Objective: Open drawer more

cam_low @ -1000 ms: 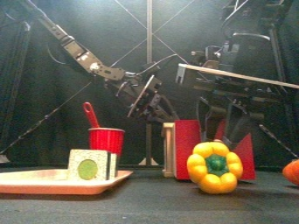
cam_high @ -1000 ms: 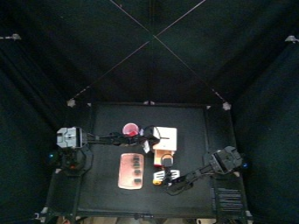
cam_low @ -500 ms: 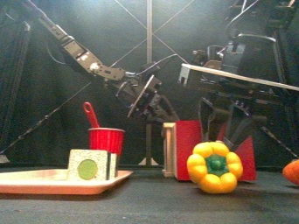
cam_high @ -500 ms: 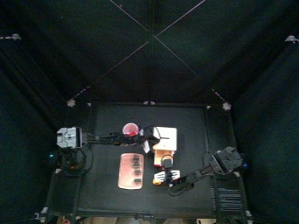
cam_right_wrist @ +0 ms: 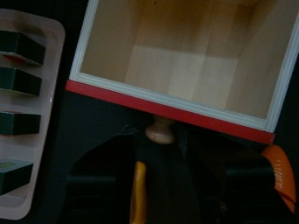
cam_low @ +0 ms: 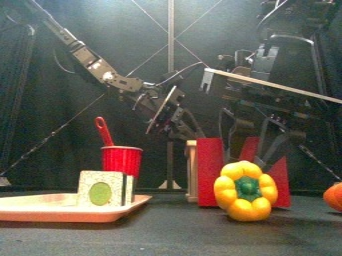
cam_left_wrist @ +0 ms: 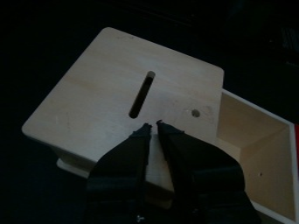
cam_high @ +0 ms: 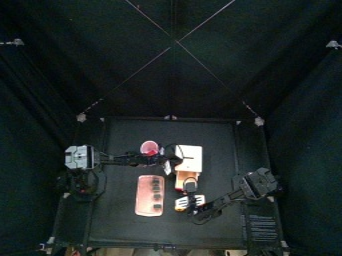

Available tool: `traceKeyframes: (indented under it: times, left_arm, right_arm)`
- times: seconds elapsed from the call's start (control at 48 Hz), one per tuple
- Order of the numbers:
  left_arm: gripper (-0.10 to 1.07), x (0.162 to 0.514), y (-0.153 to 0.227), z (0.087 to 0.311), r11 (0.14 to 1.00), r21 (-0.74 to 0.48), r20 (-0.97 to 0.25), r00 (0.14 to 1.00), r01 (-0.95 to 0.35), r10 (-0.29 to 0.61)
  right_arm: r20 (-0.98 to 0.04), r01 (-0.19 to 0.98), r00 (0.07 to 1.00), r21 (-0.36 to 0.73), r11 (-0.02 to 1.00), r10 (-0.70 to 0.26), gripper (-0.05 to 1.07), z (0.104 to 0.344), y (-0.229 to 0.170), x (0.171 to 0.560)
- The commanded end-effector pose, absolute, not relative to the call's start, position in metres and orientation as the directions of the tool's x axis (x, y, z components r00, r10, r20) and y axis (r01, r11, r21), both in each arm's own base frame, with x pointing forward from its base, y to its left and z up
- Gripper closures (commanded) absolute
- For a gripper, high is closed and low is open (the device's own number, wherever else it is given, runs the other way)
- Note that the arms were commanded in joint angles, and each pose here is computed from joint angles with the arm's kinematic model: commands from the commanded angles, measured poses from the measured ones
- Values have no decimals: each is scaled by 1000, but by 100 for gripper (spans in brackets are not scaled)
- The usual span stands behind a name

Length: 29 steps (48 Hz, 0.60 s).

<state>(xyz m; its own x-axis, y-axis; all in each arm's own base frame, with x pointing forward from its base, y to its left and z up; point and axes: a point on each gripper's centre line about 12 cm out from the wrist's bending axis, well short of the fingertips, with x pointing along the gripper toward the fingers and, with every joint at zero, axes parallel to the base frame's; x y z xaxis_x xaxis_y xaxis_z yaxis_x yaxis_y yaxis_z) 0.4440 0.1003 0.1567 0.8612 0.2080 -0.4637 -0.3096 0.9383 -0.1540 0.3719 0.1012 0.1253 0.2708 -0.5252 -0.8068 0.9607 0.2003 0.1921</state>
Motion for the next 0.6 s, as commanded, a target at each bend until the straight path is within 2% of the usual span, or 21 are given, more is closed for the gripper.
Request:
traceKeyframes:
  times: [0.0,0.25,0.583]
  left_arm:
    - [37,441,103,155,936,-154,-472,856,-318,213]
    - [37,442,99,169,948,-136,-411,887,-287,209]
    - [37,418,89,207,976,-79,-153,969,-205,191]
  right_arm:
    - [-804,948,315,245,202,-504,22,145,104,374]
    - [-800,934,353,277,224,-485,22,159,112,370]
    - [-791,925,378,295,241,-482,22,167,113,365]
